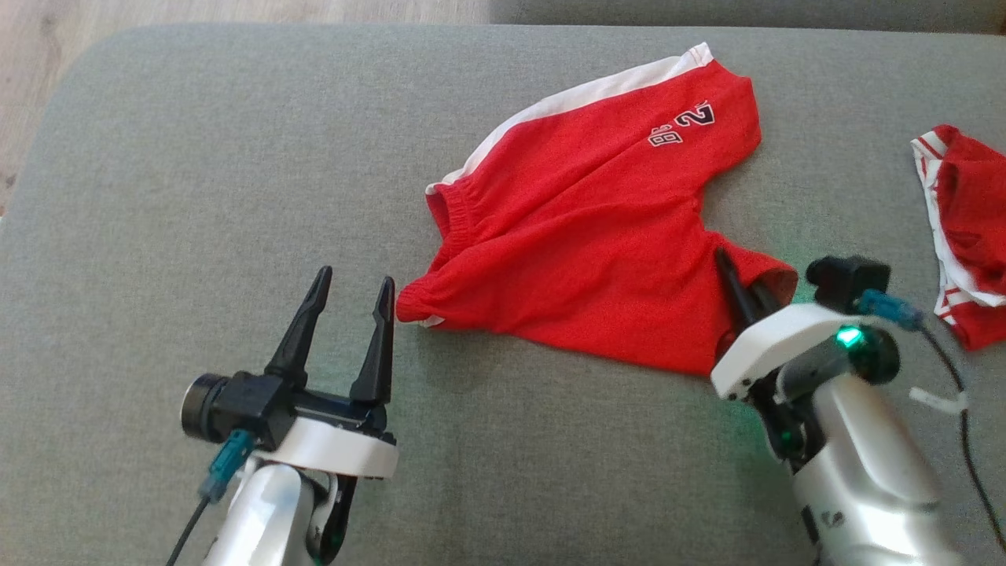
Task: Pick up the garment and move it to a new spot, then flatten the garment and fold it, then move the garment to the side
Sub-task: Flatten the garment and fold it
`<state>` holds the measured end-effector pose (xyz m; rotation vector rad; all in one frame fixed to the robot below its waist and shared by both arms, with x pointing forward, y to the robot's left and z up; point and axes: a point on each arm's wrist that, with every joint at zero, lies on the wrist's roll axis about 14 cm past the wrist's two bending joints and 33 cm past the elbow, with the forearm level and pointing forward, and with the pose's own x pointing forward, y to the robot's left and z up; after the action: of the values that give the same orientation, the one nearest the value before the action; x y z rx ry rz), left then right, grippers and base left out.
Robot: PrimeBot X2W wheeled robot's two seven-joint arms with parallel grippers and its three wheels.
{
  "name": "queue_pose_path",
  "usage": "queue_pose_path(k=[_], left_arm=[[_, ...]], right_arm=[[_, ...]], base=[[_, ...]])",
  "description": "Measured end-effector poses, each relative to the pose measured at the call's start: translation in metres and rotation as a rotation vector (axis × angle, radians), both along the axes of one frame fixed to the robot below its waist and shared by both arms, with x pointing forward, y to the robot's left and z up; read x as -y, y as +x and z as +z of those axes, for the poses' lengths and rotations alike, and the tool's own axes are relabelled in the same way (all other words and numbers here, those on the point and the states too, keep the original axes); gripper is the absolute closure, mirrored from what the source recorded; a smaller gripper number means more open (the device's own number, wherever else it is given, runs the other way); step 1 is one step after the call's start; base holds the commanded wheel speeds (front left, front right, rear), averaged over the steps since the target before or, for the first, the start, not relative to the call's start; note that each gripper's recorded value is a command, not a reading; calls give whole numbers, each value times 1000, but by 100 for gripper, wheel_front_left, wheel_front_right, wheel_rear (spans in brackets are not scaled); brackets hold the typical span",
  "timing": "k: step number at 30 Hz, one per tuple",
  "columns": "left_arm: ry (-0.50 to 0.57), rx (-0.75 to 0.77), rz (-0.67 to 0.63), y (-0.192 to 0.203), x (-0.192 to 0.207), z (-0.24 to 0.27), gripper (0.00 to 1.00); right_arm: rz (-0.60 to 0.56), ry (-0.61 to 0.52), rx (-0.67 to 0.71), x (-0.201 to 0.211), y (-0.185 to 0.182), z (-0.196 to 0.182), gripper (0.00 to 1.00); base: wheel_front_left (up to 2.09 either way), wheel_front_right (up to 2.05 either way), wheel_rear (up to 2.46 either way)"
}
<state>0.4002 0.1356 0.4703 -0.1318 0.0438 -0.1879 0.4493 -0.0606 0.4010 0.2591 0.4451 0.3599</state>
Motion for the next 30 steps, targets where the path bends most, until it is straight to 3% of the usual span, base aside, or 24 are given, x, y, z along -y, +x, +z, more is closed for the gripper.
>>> queue_pose_path(k=[6,12,18,30], left_arm=[[0,-2,-1,-1,1,-1,0],[-1,-8,10,-3,-4,-2,0],[7,-9,43,-4,-15,-1,0],[7,-47,96,-17,-31,-11,0]], right_arm=[[-13,41,57,2,19,24,100],[-51,170,-6,2,45,41,100],[-57,149,-69,8,72,39,100],[-14,-31,-156,7,110,15,100]], base=[[0,0,0],[0,0,0],[0,0,0],[0,0,0]])
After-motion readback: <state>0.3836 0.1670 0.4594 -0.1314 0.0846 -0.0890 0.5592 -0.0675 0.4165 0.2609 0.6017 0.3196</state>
